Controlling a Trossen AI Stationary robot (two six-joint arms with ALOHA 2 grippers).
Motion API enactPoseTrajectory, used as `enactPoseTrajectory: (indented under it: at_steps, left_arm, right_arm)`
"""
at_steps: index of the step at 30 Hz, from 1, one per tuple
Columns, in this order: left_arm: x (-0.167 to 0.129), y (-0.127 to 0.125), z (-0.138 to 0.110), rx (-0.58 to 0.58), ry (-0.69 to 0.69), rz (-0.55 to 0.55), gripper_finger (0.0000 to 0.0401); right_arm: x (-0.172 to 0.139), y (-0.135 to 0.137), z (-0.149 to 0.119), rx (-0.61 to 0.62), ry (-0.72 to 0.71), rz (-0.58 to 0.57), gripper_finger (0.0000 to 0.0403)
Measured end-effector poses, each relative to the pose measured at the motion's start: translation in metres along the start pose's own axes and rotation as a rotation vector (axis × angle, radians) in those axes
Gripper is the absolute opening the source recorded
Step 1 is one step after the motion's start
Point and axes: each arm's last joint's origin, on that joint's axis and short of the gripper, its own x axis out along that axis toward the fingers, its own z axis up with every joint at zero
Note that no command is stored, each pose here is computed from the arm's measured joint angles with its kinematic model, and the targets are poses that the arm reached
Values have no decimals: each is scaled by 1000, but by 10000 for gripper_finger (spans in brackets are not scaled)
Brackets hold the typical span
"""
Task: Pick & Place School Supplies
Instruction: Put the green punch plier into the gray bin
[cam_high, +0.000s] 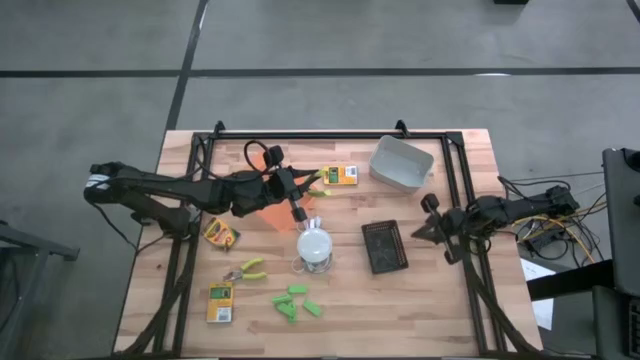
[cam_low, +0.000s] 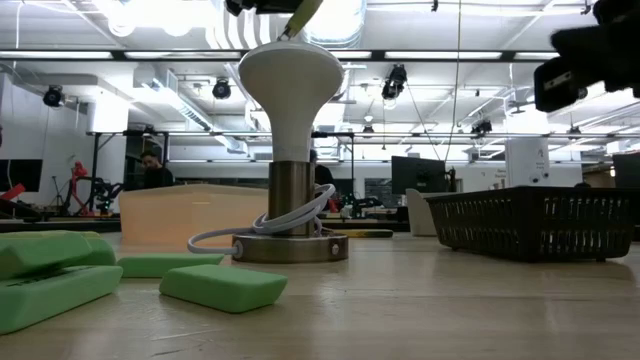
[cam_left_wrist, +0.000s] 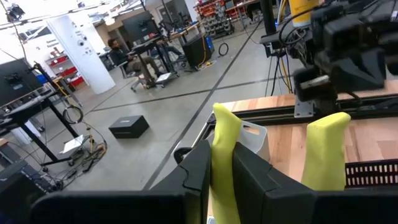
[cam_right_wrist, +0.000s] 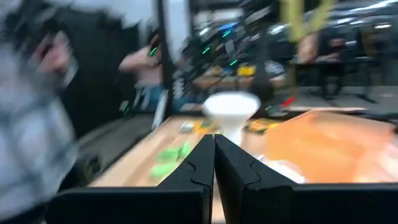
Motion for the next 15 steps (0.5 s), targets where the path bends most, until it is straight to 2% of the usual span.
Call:
enactPoseTrajectory:
  at_steps: [3,7,9,11,15]
  left_arm:
    - [0,0,0,9,0,1,49]
    - [0,1,0,10,0,3,49]
    - [1,2,0,10,1,6,49]
    - [1,3,-1,10,2,11,49]
    - [2,5,-1,10,5,19,49]
  right_arm:
    - [-1,-1,11,107,-123,-71,8]
    - [-2,-1,25,288,-281,-56,8]
    - [-3,0,30,270,-335,-45,8]
    - [-2,0,33,187,-355,-54,8]
    - [6,-1,27,56,-290,-122,8]
